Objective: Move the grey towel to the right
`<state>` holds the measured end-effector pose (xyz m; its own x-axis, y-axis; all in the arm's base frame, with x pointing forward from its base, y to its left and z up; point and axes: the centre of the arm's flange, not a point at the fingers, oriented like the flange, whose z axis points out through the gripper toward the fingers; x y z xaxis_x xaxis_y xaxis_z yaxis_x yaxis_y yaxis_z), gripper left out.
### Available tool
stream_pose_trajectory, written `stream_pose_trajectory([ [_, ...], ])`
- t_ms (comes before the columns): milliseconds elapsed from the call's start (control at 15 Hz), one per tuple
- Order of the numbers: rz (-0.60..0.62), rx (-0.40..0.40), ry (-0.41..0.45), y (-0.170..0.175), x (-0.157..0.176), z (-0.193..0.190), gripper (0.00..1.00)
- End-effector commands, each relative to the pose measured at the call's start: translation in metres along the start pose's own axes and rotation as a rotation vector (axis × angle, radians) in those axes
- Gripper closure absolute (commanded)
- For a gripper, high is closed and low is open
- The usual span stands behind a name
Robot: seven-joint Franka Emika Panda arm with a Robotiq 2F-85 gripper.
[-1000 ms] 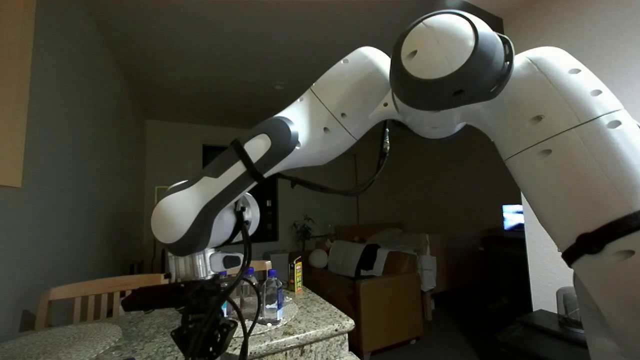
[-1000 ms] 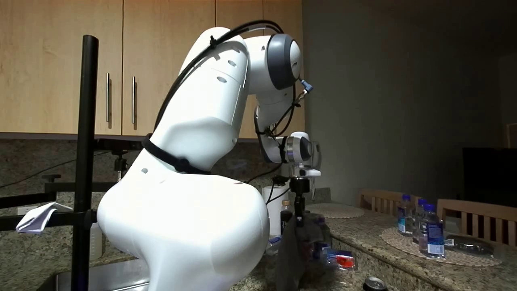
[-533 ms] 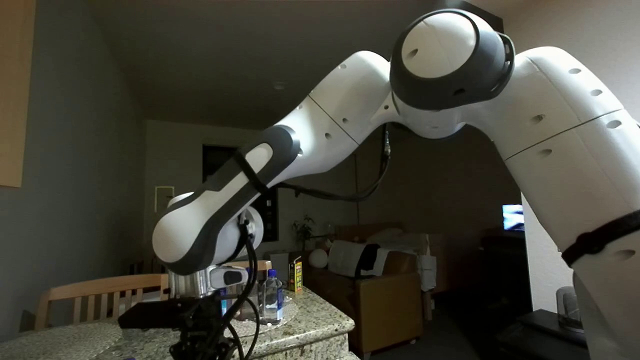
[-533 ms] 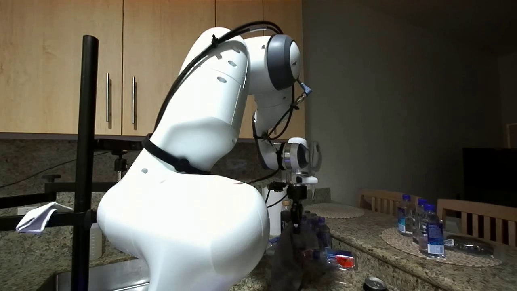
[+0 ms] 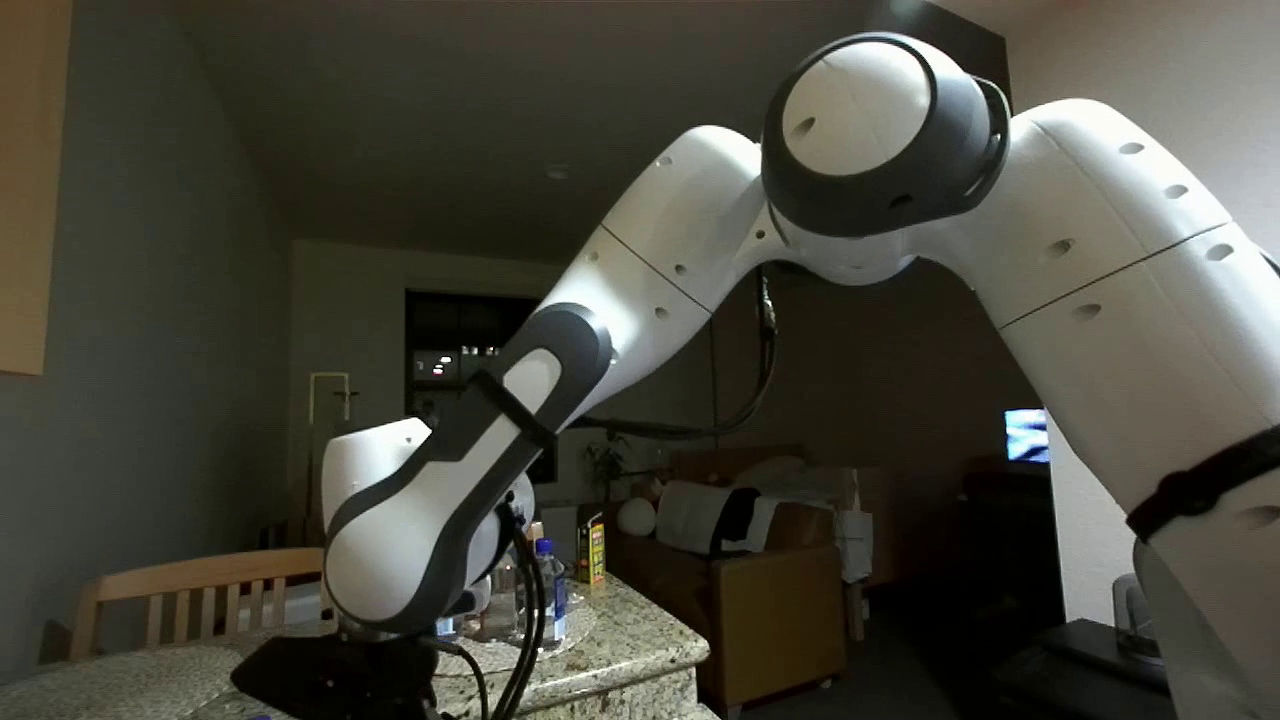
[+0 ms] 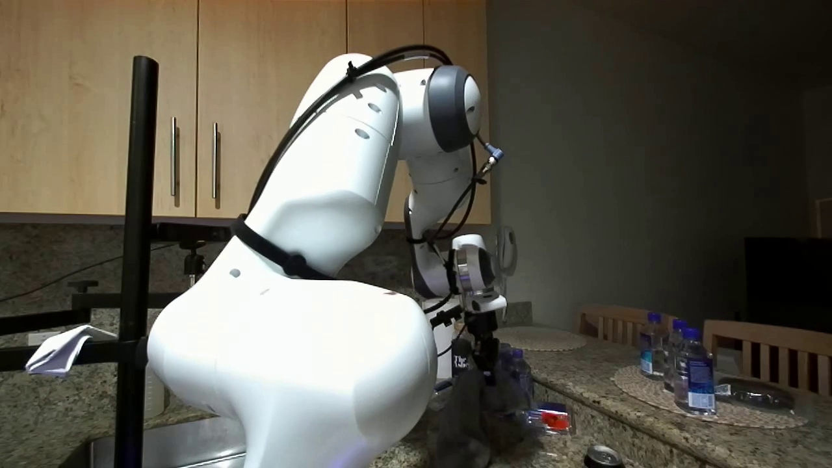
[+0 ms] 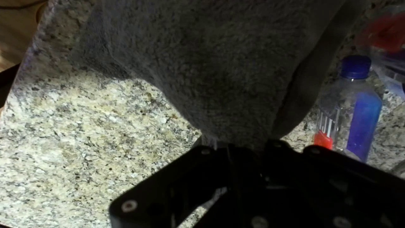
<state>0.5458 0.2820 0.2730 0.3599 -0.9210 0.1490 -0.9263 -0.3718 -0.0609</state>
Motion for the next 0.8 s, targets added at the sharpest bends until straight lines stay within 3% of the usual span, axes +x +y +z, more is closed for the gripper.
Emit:
stream_pose_trajectory([
  [0, 0.054, -0.01, 0.053, 0.007, 0.001, 0.021, 0.92],
  [733, 0.083, -0.113, 0.009, 0.021, 0.01, 0.071, 0.92],
])
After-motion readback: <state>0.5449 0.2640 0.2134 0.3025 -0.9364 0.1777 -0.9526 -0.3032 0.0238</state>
